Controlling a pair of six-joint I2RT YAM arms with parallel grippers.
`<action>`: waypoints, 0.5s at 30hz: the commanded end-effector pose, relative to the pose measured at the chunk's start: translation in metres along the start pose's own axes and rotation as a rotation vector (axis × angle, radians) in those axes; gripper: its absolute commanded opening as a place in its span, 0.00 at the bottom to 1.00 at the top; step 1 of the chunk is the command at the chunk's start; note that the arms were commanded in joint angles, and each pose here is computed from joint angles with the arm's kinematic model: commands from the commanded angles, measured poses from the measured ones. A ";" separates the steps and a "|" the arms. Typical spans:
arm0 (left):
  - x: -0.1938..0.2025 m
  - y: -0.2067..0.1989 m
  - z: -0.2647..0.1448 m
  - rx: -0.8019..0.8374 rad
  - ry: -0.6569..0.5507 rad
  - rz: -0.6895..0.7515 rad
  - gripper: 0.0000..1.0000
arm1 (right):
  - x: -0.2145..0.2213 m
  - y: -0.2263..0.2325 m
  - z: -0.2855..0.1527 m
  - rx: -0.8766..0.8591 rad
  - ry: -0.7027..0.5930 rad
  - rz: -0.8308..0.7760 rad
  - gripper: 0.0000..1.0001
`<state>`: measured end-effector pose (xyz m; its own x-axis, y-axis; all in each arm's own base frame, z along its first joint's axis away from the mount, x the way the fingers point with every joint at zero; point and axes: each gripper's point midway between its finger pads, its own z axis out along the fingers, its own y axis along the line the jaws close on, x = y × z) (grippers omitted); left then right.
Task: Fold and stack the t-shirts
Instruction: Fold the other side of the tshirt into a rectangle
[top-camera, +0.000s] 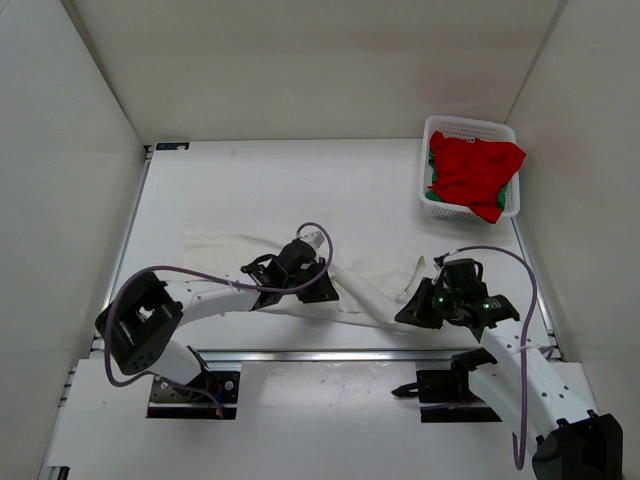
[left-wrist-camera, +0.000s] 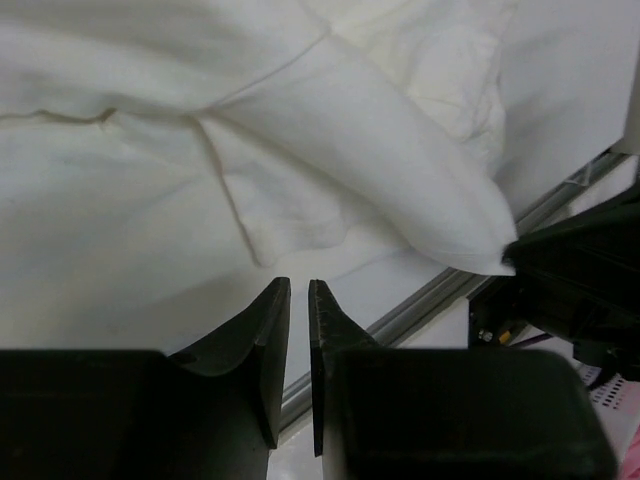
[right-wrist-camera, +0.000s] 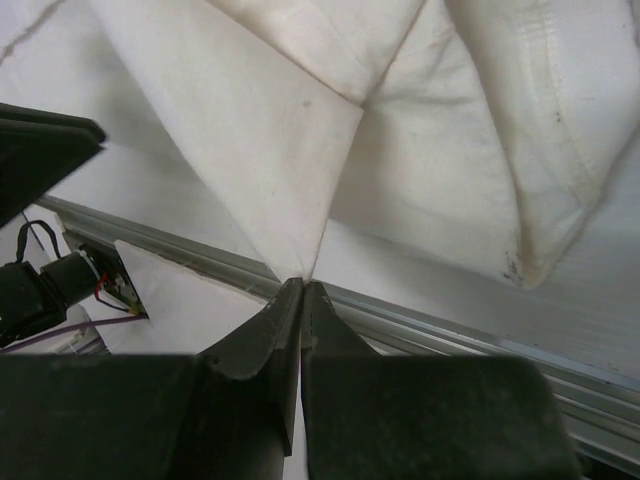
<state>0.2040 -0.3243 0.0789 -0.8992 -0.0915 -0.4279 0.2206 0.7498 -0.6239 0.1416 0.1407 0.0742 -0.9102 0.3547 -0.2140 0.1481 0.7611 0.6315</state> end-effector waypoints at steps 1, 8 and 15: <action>-0.008 -0.002 0.009 -0.003 -0.062 -0.030 0.25 | -0.008 0.004 0.002 -0.043 -0.030 -0.022 0.00; 0.009 0.016 0.023 -0.079 -0.041 -0.033 0.37 | -0.016 0.006 0.004 -0.066 -0.059 -0.031 0.00; 0.021 0.016 0.035 -0.083 -0.019 -0.033 0.42 | -0.017 0.014 0.004 -0.086 -0.064 -0.055 0.01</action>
<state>0.1970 -0.3311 0.0307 -0.9096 -0.0967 -0.4040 0.1610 0.8145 -0.5574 0.1547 0.1416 0.0763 -0.8934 0.3688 -0.2566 0.1153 0.7402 0.6624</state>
